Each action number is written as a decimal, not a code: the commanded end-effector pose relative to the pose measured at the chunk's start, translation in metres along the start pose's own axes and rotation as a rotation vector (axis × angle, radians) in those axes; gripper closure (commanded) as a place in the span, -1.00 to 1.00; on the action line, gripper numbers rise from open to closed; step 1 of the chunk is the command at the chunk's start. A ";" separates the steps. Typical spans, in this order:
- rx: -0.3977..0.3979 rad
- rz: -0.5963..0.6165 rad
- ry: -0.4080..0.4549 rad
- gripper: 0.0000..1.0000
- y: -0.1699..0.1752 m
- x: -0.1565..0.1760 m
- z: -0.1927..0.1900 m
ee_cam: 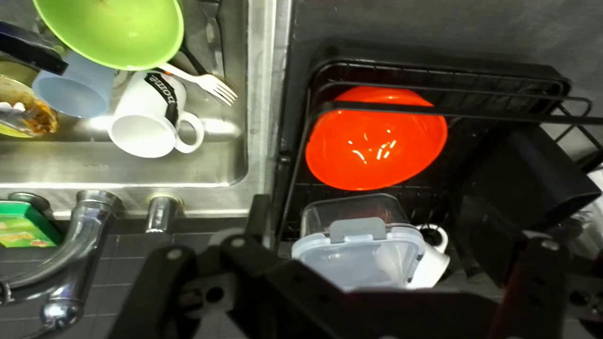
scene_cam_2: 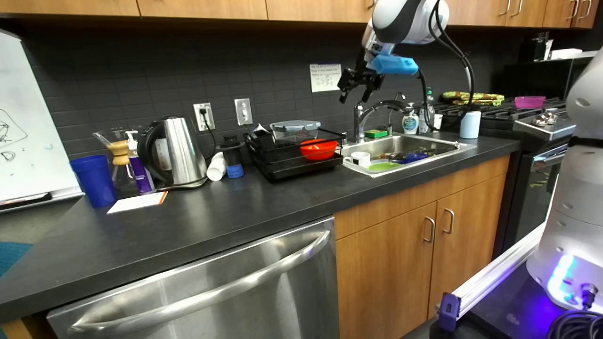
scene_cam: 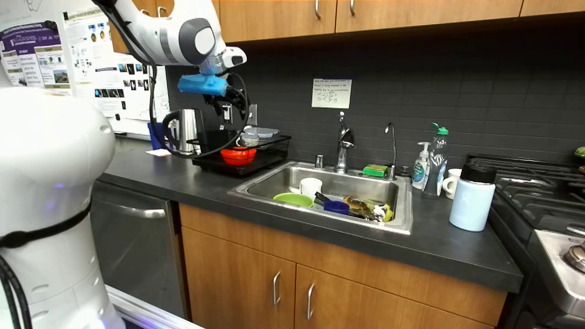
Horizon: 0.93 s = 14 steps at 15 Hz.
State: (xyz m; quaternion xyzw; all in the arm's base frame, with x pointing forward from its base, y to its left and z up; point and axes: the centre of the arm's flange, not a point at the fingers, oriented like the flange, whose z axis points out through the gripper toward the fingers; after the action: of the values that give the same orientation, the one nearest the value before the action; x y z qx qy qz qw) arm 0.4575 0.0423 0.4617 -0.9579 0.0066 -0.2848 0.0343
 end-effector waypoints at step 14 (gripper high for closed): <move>-0.091 -0.407 -0.157 -1.00 -0.131 -0.021 -0.036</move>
State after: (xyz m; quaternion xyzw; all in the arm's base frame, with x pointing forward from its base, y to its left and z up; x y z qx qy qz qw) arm 0.4089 0.1621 0.4744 -0.9541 -0.1918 -0.2231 -0.0559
